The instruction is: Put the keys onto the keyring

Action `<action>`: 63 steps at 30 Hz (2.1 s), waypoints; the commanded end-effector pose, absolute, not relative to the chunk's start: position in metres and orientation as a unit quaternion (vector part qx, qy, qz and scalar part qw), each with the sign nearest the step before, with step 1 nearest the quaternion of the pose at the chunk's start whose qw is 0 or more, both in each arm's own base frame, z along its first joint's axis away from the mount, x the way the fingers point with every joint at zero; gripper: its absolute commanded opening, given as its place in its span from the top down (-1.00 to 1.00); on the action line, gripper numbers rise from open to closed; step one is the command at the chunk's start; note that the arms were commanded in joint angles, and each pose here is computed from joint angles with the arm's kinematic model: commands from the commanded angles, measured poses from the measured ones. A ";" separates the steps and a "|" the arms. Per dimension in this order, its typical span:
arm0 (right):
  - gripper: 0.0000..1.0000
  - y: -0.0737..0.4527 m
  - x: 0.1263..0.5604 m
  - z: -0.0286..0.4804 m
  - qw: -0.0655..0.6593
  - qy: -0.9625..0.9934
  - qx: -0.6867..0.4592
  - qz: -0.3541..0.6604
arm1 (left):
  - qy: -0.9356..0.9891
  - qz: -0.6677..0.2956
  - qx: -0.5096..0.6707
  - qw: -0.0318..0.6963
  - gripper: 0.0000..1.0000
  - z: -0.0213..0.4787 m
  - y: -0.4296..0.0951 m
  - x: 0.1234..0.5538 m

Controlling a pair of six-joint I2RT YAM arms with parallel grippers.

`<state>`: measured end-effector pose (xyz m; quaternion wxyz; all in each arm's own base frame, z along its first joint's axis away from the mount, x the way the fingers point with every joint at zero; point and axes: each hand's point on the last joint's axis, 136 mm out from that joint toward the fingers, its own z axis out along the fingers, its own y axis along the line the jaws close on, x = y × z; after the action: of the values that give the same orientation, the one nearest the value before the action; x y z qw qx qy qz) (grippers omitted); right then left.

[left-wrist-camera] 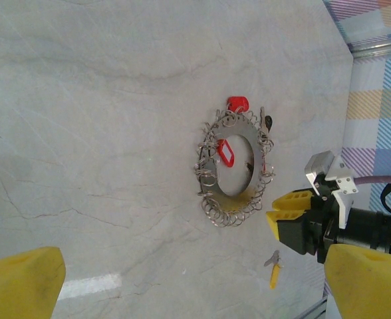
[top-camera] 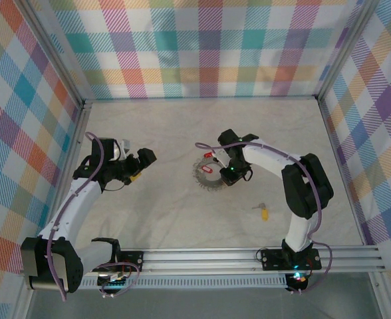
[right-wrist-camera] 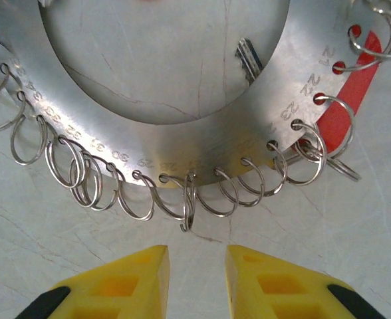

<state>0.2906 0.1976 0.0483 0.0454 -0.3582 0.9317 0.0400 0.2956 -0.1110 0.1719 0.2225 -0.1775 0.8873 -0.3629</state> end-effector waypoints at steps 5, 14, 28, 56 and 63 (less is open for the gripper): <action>0.40 0.207 0.287 0.038 0.023 0.934 -0.350 0.065 | 0.888 -0.364 -0.164 0.228 -1.00 0.175 -0.110 0.292; 0.50 0.206 0.292 0.036 0.021 0.936 -0.348 0.057 | 0.892 -0.357 -0.162 0.224 -1.00 0.171 -0.109 0.291; 0.58 0.204 0.296 0.043 0.040 0.938 -0.341 0.050 | 0.899 -0.350 -0.161 0.210 -1.00 0.160 -0.108 0.289; 0.53 0.206 0.293 0.034 0.026 0.941 -0.332 0.056 | 0.906 -0.345 -0.148 0.196 -1.00 0.153 -0.109 0.286; 0.57 0.206 0.292 0.030 0.019 0.942 -0.331 0.056 | 0.907 -0.344 -0.148 0.193 -1.00 0.151 -0.109 0.286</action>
<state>0.2956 0.2055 0.0334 0.0321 -0.3354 0.9402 0.0500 0.2883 -0.1109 0.1551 0.2006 -0.1479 0.9053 -0.3441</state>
